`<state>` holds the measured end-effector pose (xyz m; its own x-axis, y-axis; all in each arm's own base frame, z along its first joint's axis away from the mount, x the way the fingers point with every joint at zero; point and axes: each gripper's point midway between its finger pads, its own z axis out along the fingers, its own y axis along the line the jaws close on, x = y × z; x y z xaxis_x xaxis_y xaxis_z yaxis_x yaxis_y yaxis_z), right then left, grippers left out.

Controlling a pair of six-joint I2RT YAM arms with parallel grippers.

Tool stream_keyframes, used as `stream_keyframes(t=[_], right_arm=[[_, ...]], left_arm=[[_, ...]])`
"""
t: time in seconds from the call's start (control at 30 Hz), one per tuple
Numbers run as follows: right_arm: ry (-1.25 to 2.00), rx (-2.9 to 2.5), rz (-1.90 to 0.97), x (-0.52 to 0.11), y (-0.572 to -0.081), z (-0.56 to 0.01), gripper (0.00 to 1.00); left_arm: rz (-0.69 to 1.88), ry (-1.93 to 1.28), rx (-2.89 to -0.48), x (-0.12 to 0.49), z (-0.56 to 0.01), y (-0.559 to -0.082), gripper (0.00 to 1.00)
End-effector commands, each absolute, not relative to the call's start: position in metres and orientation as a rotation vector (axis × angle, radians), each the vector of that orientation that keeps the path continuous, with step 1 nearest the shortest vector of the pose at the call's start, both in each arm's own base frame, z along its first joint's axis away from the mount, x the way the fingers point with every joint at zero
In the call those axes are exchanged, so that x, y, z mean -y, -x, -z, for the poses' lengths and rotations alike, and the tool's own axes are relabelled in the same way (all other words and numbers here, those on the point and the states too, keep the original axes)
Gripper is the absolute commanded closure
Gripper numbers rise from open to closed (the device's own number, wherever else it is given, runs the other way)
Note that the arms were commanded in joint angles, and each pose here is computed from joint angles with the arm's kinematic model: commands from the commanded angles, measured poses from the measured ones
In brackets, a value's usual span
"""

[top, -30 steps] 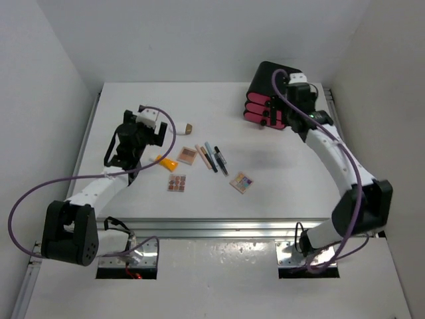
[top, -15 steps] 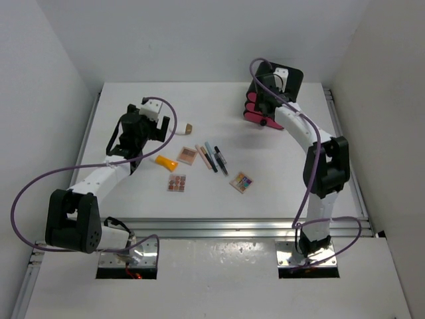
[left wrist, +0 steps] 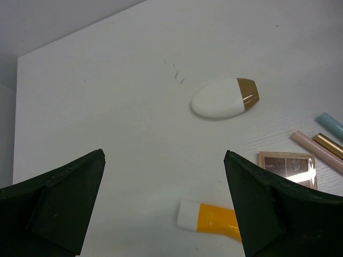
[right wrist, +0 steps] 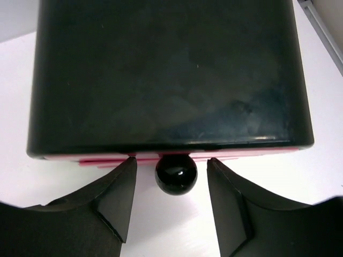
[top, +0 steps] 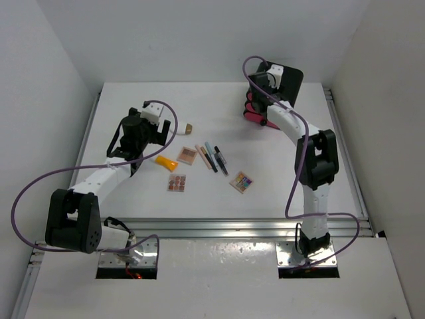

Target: Organize the makeup

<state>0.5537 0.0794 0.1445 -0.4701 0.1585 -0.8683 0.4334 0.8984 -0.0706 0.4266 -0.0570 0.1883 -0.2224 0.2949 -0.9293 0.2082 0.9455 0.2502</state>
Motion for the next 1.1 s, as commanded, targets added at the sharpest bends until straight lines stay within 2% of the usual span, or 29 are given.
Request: stream_keyframes(t=[0.0, 0.17, 0.37, 0.47, 0.53, 0.63, 0.87, 1.07], right_arm=[[-0.451, -1.969, 0.330, -0.084, -0.570, -0.165, 0.46], [-0.465, -1.994, 0.356, -0.079, -0.566, -0.157, 0.51], [-0.470, -2.014, 0.385, -0.075, -0.560, -0.147, 0.51], [-0.468, -2.005, 0.382, -0.074, -0.562, -0.149, 0.67], [-0.456, -1.995, 0.383, -0.075, -0.562, -0.155, 0.87], [-0.428, -1.998, 0.399, -0.075, -0.558, -0.154, 0.99], [-0.371, -2.021, 0.393, -0.095, -0.524, -0.154, 1.00], [-0.325, -2.043, 0.368, -0.113, -0.469, -0.148, 1.00]], left_arm=[[-0.069, -0.364, -1.767, 0.057, -0.201, -0.428, 0.00], [-0.062, -0.358, -1.778, 0.057, -0.198, -0.427, 0.00], [-0.053, -0.366, -1.786, 0.059, -0.194, -0.427, 0.00], [-0.060, -0.372, -1.775, 0.059, -0.199, -0.429, 0.00], [-0.060, -0.372, -1.775, 0.059, -0.199, -0.429, 0.00], [-0.060, -0.374, -1.785, 0.059, -0.197, -0.430, 0.00], [-0.038, -0.533, -1.772, 0.073, -0.189, -0.431, 0.00], [0.023, -0.729, -1.811, 0.093, -0.162, -0.429, 0.00]])
